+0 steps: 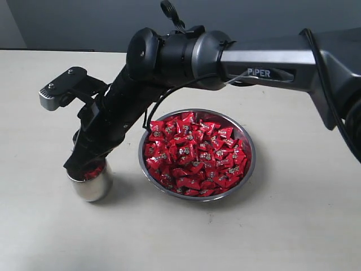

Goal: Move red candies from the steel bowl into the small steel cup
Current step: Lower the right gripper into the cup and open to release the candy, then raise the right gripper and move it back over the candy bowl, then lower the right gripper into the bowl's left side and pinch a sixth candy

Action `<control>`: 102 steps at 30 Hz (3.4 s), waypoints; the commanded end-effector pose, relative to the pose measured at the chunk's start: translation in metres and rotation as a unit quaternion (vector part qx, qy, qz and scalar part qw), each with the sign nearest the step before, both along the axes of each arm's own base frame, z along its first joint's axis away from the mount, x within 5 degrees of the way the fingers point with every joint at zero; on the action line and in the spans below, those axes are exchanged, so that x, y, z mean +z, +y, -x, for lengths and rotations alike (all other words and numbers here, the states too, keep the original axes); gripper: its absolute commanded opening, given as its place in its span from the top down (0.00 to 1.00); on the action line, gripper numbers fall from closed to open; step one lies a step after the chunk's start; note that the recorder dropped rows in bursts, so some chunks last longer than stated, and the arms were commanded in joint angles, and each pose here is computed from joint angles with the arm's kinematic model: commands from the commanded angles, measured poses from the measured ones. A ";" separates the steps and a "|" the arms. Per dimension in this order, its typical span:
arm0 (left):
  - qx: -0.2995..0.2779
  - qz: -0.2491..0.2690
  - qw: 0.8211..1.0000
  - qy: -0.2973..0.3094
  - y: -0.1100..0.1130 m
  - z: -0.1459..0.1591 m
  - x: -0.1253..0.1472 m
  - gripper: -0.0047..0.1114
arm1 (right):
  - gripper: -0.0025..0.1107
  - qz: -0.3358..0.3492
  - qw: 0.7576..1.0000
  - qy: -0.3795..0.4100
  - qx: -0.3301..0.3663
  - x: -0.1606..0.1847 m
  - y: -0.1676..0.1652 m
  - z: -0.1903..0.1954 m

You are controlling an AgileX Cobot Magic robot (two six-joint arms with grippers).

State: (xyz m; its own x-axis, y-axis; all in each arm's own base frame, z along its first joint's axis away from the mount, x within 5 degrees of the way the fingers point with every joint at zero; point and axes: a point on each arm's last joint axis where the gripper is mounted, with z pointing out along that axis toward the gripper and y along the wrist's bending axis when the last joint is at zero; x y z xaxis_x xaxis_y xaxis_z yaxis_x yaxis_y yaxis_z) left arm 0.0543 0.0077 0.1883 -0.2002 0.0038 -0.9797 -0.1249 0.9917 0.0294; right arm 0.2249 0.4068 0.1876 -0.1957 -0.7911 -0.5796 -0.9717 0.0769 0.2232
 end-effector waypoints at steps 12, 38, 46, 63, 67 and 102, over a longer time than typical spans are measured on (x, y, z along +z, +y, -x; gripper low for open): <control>0.000 0.002 1.000 -0.001 0.000 0.000 -0.001 0.96 | 0.79 0.002 1.000 -0.010 0.003 -0.004 0.002 -0.002; 0.000 0.002 1.000 -0.001 0.000 0.000 -0.001 0.96 | 0.98 0.007 0.991 -0.090 -0.094 0.070 -0.048 -0.040; 0.000 0.002 1.000 -0.001 0.000 0.000 -0.001 0.96 | 0.99 0.085 0.987 -0.078 -0.115 0.078 -0.089 -0.059; 0.000 0.002 1.000 -0.001 0.000 0.000 -0.001 0.96 | 0.99 0.198 0.961 -0.051 -0.185 -0.003 -0.162 -0.072; 0.000 0.002 1.000 -0.001 0.000 0.000 -0.001 0.96 | 0.99 0.185 0.960 -0.061 -0.203 0.000 -0.169 -0.076; 0.000 0.002 1.000 -0.001 0.000 0.000 -0.001 0.96 | 0.99 0.110 0.986 -0.099 -0.071 -0.016 -0.092 -0.024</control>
State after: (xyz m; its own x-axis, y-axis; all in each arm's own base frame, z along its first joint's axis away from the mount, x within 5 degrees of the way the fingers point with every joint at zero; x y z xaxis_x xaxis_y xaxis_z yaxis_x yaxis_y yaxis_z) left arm 0.0543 0.0077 0.1883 -0.2002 0.0038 -0.9797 -0.1249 0.9917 0.0294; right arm 0.2478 0.3140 0.1745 -0.2348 -0.8691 -0.4354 -0.9663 0.2575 0.0071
